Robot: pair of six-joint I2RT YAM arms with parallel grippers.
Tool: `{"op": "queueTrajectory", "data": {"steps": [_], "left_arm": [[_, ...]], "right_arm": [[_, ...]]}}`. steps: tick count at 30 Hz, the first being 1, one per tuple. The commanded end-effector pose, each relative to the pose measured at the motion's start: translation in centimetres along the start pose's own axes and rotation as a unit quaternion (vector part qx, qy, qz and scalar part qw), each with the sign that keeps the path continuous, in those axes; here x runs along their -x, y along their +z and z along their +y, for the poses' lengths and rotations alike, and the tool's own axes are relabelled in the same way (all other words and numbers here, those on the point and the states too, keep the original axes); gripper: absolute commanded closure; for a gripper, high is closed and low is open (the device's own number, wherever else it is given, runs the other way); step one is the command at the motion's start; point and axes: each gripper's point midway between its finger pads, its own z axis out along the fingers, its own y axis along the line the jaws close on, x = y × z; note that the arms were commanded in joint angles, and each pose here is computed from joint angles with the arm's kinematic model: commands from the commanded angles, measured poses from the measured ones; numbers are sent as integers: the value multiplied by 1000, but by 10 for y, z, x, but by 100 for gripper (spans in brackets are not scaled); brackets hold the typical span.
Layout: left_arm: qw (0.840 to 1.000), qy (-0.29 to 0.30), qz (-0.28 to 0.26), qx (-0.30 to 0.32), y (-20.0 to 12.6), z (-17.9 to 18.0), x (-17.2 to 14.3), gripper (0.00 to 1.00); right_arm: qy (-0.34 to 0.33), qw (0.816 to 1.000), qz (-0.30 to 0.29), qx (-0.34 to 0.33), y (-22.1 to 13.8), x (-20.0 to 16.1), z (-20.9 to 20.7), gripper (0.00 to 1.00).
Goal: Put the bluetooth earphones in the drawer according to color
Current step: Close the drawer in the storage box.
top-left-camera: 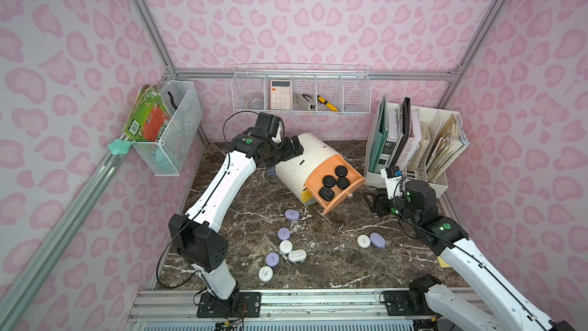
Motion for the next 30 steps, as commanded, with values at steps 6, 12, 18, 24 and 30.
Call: {"op": "queueTrajectory", "data": {"steps": [6,12,18,24,30], "left_arm": [[997,35,21,61,29,12,7,2],[995,41,45,83,46,24,-6,2],[993,47,59,90,54,29,-20,2],[992,42,74,91,60,36,-33,2],[992,39,85,88,62,37,-39,3]], "right_arm": [[14,998,1,63,7,-7,18,40],[21,997,-4,71,17,-3,19,43],[27,995,-18,90,26,12,26,46],[33,994,-22,105,36,25,31,49],[37,991,-24,124,44,34,38,51]]}}
